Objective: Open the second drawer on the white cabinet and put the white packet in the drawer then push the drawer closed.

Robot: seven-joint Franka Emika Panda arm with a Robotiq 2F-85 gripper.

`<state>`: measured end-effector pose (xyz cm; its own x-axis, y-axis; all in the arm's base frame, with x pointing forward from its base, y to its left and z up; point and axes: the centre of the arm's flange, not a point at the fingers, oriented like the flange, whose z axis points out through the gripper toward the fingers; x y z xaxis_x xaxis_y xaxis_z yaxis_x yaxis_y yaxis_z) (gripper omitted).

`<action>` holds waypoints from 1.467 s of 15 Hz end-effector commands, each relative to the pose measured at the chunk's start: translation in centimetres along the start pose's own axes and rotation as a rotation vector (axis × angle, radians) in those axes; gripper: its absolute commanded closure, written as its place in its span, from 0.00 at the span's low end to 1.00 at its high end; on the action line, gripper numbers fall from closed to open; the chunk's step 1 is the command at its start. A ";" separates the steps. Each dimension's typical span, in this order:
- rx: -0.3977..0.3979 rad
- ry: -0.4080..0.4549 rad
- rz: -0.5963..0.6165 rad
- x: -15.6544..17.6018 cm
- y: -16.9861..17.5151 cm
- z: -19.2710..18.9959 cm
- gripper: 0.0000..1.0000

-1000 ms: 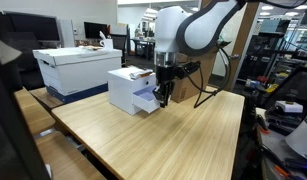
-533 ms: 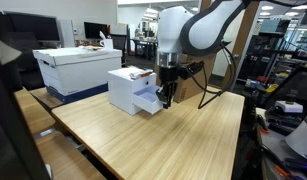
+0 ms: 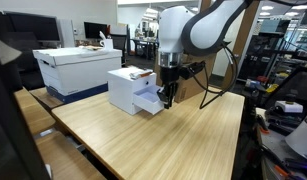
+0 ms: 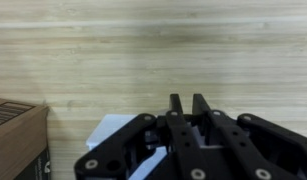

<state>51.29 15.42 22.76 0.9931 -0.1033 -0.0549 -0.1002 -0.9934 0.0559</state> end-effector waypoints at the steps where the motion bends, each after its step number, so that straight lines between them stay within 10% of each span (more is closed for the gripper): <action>1: 0.027 -0.019 0.020 -1.6 0.5 -0.7 0.53; 10: -0.005 0.012 0.009 -1.3 -0.2 -5.9 0.04; 22: -0.060 0.149 0.055 3.7 -1.2 -15.8 0.00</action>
<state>54.56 16.44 37.15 0.9924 -0.0946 0.0793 -0.1009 -0.9917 0.0803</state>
